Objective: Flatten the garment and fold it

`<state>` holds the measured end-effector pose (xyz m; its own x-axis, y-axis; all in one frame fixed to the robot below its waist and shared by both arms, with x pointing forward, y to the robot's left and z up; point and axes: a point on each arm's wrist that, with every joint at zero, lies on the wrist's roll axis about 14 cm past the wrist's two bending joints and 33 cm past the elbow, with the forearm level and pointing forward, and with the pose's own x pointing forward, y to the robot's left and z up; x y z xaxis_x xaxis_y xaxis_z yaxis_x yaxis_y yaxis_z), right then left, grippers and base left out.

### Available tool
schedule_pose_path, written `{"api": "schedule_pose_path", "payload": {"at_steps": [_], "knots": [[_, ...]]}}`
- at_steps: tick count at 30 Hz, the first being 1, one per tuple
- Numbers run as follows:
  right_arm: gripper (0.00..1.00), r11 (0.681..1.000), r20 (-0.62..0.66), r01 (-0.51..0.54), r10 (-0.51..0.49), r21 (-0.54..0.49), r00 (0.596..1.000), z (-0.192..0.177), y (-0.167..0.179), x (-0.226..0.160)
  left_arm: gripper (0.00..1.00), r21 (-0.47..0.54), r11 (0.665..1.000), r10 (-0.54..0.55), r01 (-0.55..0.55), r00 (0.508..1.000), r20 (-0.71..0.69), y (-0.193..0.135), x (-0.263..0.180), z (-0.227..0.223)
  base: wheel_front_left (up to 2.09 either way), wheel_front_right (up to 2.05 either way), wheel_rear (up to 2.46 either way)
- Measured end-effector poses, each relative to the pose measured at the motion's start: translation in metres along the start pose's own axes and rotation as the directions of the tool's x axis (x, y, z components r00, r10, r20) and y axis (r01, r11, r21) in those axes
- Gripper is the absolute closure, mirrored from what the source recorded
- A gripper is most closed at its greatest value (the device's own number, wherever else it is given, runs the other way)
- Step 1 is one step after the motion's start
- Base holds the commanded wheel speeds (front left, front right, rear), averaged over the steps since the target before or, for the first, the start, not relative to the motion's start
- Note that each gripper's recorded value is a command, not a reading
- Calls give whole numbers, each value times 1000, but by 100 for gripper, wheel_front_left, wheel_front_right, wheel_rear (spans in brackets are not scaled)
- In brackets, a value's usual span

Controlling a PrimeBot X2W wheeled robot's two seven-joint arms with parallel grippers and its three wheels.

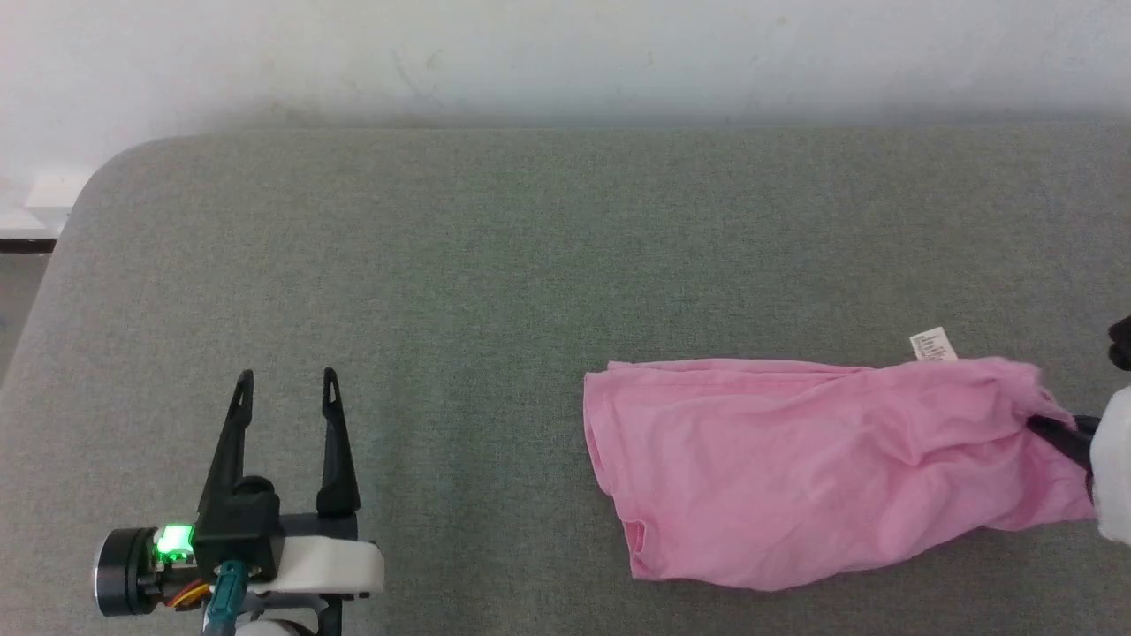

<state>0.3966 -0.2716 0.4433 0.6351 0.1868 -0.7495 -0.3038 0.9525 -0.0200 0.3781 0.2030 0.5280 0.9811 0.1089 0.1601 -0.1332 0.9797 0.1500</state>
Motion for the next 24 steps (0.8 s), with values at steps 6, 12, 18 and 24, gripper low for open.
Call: {"api": "schedule_pose_path", "payload": {"at_steps": [6,12,18,24], "knots": [[100,977,75,-200,205,-70,976,32,66,-14,0,-3,1000,2,-2,1000,3,0,0,1,0,0,0],[100,910,88,-366,387,-194,918,58,135,-22,0,-1,1000,2,-2,1000,-4,-2,-2,-1,0,0,0],[100,829,84,-480,522,-287,849,85,197,-10,0,-6,1000,11,-11,1000,-9,-2,1,-2,0,0,0],[100,797,-14,-516,540,-314,842,78,231,29,0,-9,999,33,-33,999,-17,2,4,-5,0,0,0]]}}
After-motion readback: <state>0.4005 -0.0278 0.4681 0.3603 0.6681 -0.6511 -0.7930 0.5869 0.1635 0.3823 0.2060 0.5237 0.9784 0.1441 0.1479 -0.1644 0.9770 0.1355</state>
